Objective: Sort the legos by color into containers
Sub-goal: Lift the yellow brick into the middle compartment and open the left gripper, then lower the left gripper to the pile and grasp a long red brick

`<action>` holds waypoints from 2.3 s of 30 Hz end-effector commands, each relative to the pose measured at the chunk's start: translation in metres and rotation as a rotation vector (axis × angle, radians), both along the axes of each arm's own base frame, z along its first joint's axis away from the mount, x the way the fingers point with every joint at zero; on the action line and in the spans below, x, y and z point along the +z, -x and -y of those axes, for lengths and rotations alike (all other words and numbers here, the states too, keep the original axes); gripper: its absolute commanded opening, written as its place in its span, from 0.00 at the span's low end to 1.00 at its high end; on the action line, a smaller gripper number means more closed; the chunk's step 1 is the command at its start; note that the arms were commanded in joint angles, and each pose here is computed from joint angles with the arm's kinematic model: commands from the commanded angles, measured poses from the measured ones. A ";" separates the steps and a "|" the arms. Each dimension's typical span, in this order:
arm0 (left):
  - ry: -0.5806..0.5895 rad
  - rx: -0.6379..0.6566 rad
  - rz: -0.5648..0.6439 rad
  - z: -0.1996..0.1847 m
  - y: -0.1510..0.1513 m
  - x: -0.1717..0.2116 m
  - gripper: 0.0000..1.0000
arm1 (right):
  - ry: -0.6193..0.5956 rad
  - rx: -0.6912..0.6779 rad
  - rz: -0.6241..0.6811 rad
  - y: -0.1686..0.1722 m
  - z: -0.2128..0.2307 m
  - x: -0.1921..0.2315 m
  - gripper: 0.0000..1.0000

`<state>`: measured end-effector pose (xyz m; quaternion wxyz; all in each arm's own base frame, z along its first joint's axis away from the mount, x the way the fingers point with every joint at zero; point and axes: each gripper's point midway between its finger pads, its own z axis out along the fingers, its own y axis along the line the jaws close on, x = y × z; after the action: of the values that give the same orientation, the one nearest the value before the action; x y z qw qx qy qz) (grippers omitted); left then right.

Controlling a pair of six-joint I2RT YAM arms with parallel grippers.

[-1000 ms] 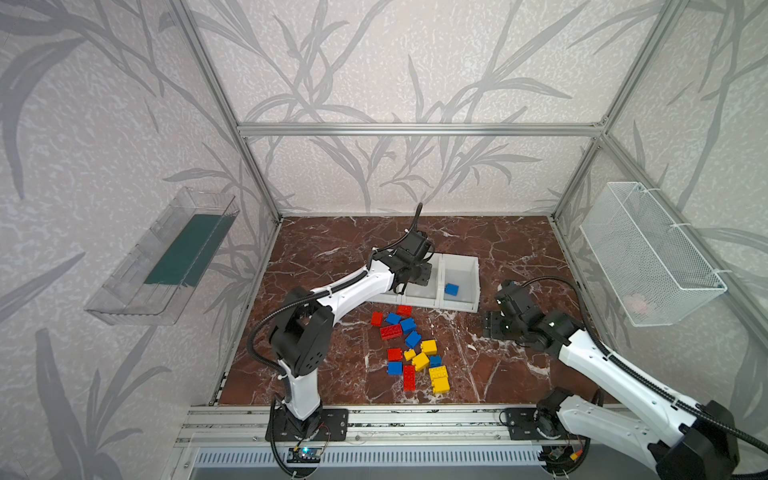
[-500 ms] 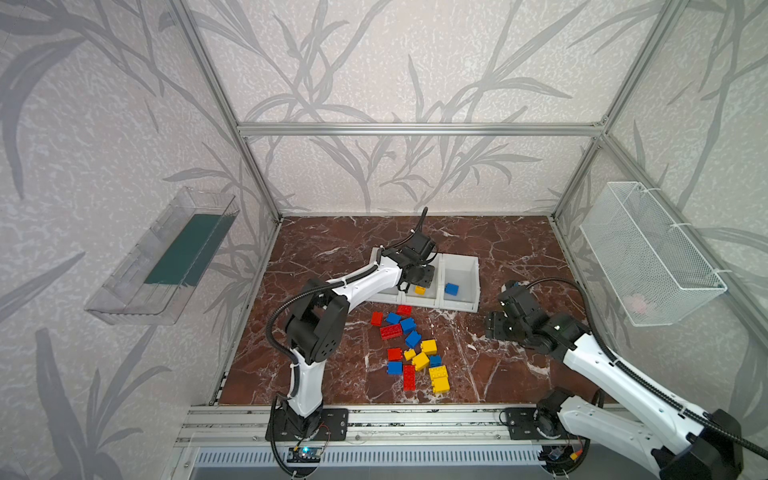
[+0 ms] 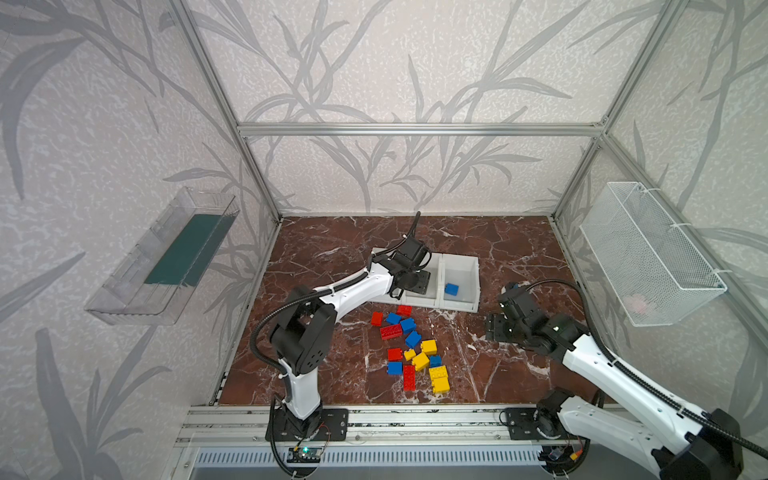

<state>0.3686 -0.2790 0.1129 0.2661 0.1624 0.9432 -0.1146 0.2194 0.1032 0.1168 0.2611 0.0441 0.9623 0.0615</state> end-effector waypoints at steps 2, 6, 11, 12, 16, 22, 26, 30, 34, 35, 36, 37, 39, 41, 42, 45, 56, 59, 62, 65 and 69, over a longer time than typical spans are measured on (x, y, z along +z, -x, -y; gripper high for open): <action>-0.034 0.063 0.027 -0.031 0.017 0.012 0.62 | -0.006 0.003 0.000 0.000 -0.001 -0.003 0.78; -0.073 0.126 0.020 -0.060 0.039 0.006 0.63 | -0.020 0.040 -0.015 -0.003 -0.010 -0.006 0.78; -0.084 0.182 0.002 -0.089 0.068 0.000 0.63 | -0.031 0.088 -0.039 -0.006 -0.021 -0.012 0.78; -0.081 0.186 -0.002 -0.092 0.073 -0.003 0.64 | -0.031 0.092 -0.044 -0.006 -0.022 -0.013 0.78; -0.052 0.208 -0.038 -0.100 0.090 -0.014 0.65 | -0.044 0.114 -0.053 -0.009 -0.030 -0.016 0.78; -0.013 0.225 -0.124 -0.098 0.110 -0.038 0.69 | -0.050 0.127 -0.060 -0.009 -0.035 -0.022 0.78; -0.022 0.185 -0.142 -0.096 0.115 -0.047 0.71 | -0.052 0.127 -0.068 -0.008 -0.036 -0.027 0.78; -0.048 0.098 -0.146 -0.088 0.114 -0.052 0.73 | -0.052 0.125 -0.076 -0.007 -0.036 -0.029 0.78; -0.065 0.006 -0.170 -0.078 0.116 -0.058 0.73 | -0.055 0.121 -0.078 -0.006 -0.036 -0.030 0.78; -0.066 -0.013 -0.178 -0.076 0.116 -0.060 0.73 | -0.056 0.118 -0.076 -0.006 -0.036 -0.029 0.78; -0.066 -0.030 -0.181 -0.074 0.117 -0.060 0.73 | -0.055 0.118 -0.077 -0.005 -0.036 -0.030 0.78; -0.067 -0.047 -0.185 -0.071 0.117 -0.061 0.73 | -0.053 0.115 -0.078 -0.005 -0.035 -0.030 0.78; -0.072 -0.074 -0.187 -0.068 0.117 -0.063 0.73 | -0.051 0.112 -0.078 -0.004 -0.034 -0.030 0.78; -0.082 -0.101 -0.188 -0.065 0.117 -0.064 0.73 | -0.051 0.110 -0.076 -0.004 -0.034 -0.030 0.78; -0.087 -0.110 -0.189 -0.064 0.117 -0.065 0.73 | -0.052 0.108 -0.076 -0.004 -0.033 -0.029 0.78; -0.110 -0.137 -0.197 -0.063 0.117 -0.069 0.73 | -0.054 0.104 -0.077 -0.003 -0.033 -0.029 0.78; -0.174 -0.180 -0.226 -0.062 0.125 -0.082 0.69 | -0.050 0.096 -0.080 -0.001 -0.031 -0.030 0.78; -0.175 -0.196 -0.233 -0.060 0.130 -0.085 0.65 | -0.050 0.093 -0.078 -0.001 -0.031 -0.030 0.78; -0.169 -0.199 -0.235 -0.058 0.133 -0.087 0.59 | -0.050 0.094 -0.077 -0.001 -0.032 -0.029 0.78; -0.177 -0.186 -0.231 -0.060 0.131 -0.088 0.49 | -0.048 0.094 -0.078 0.000 -0.031 -0.029 0.78; -0.188 -0.177 -0.218 -0.062 0.129 -0.087 0.40 | -0.046 0.094 -0.078 0.000 -0.031 -0.029 0.78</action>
<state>0.2407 -0.2211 0.0289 0.1382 0.2528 0.9543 -0.0789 0.2242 0.1393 0.0897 0.2214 0.0048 0.9696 0.1043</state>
